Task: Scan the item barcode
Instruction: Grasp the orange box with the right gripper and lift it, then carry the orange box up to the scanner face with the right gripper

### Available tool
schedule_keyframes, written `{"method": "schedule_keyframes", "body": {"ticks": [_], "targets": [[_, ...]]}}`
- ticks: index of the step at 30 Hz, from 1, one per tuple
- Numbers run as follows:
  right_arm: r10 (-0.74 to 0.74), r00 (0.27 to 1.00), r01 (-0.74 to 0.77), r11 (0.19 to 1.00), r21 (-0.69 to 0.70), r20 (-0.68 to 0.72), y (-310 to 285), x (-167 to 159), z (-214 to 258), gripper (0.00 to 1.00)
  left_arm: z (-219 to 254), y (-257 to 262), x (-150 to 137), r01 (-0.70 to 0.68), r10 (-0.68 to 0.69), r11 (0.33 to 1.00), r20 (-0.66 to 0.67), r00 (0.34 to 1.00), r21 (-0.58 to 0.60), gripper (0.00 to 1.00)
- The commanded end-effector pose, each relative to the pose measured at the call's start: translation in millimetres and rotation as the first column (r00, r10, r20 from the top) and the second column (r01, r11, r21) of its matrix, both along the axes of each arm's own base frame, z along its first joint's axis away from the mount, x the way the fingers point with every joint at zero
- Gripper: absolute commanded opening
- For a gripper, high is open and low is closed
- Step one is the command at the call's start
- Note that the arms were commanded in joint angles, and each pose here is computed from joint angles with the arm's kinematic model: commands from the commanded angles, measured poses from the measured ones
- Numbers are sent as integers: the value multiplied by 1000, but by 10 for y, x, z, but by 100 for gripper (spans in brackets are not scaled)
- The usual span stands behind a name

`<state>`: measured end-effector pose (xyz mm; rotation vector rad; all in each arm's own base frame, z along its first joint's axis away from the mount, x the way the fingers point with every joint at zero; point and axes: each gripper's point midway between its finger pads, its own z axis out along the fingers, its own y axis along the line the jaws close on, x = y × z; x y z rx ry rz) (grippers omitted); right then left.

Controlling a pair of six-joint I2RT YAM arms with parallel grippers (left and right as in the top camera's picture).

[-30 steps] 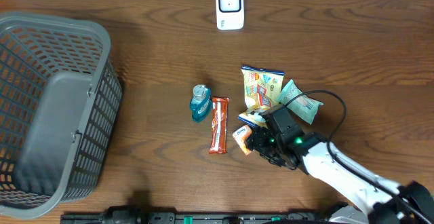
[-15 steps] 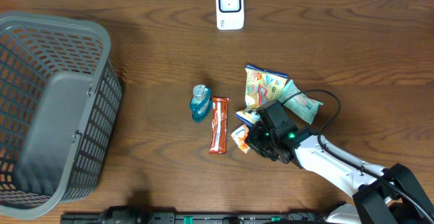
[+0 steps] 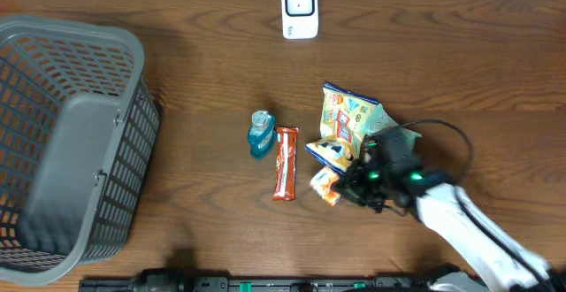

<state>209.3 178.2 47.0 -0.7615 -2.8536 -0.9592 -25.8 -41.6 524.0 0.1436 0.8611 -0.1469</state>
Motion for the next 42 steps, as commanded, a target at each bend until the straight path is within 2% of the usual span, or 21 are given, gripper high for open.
{"method": "schedule_keyframes", "body": {"ticks": [1, 6, 11, 16, 21, 31, 36, 42], "targets": [[43, 995, -63, 968, 244, 86, 44, -59, 590, 1, 3, -5, 1, -9, 9, 1000, 6, 1000, 8, 99], [21, 988, -92, 876, 474, 153, -9, -232, 1236, 1, -44, 5, 132, -5, 5, 1000, -11, 1000, 3, 99], [67, 998, -40, 752, 658, -16, 47, -599, 1611, 1, -103, 12, 240, 23, -25, 999, -44, 999, -35, 99], [123, 979, 37, 681, 731, -164, 74, -787, 1781, 1, -107, 12, 245, 23, -25, 999, -45, 999, -35, 99], [151, 967, 57, 654, 754, -204, 80, -834, 1847, 1, -106, 12, 244, 23, -25, 999, -45, 999, -35, 99], [143, 969, 59, 661, 748, -203, 78, -822, 1830, 1, -107, 12, 245, 24, -25, 999, -45, 999, -35, 99], [-96, 980, 177, 828, 532, -177, -60, -501, 1350, 1, -107, 12, 245, 24, -25, 999, -46, 999, -35, 99], [-314, 948, 314, 906, 284, -48, -398, -162, 959, 1, -107, 12, 245, 24, -25, 999, -46, 999, -35, 99]]}}
